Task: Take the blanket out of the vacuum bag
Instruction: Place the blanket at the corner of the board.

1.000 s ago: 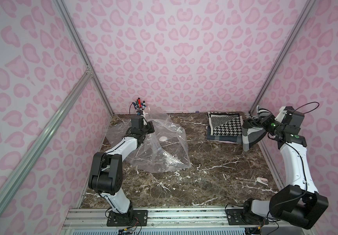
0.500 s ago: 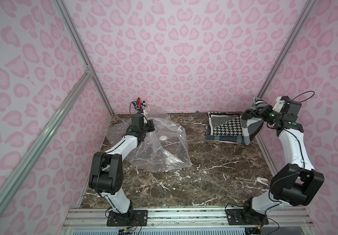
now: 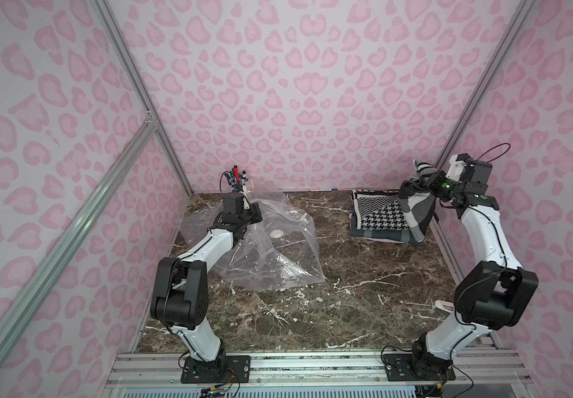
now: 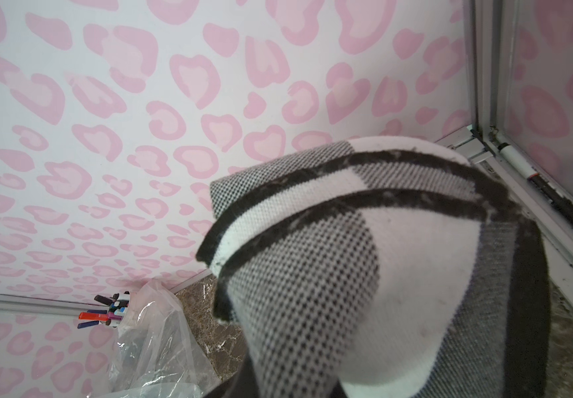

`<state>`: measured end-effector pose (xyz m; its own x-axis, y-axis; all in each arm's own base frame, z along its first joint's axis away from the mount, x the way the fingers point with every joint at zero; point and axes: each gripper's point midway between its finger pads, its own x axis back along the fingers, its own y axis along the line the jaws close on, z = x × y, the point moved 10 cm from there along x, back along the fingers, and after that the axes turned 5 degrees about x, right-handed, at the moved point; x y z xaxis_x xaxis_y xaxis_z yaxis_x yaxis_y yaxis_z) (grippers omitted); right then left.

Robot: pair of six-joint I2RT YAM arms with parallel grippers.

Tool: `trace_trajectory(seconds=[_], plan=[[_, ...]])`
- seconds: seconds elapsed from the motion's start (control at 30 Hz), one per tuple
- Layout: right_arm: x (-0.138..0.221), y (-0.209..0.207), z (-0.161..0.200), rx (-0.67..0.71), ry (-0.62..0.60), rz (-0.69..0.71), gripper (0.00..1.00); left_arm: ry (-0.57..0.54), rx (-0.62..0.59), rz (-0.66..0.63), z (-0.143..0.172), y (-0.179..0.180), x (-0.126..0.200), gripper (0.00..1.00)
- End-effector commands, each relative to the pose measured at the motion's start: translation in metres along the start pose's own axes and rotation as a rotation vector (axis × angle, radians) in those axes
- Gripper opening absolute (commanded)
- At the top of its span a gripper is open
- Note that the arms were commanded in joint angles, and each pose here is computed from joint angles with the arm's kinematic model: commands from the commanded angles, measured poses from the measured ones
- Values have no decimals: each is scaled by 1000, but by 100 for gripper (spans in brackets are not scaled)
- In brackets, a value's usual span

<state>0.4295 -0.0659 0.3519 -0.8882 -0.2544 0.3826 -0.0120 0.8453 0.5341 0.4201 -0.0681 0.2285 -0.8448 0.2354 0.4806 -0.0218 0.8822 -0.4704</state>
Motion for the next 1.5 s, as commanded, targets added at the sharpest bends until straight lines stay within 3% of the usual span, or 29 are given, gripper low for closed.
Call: trace_trajectory(seconds=[0.0, 0.3, 0.73, 1.47], plan=[[-8, 9, 1, 51, 5, -53, 0, -11, -13, -10, -2, 1, 2, 4], [-31, 6, 29, 61, 148, -113, 0, -13, -24, -28, -3, 1, 5, 4], [-34, 22, 39, 101, 189, -167, 0, -2, -22, -27, 5, 4, 6, 4], [-87, 25, 69, 78, 297, -234, 0, 21, -22, -29, 14, 8, 5, 4]])
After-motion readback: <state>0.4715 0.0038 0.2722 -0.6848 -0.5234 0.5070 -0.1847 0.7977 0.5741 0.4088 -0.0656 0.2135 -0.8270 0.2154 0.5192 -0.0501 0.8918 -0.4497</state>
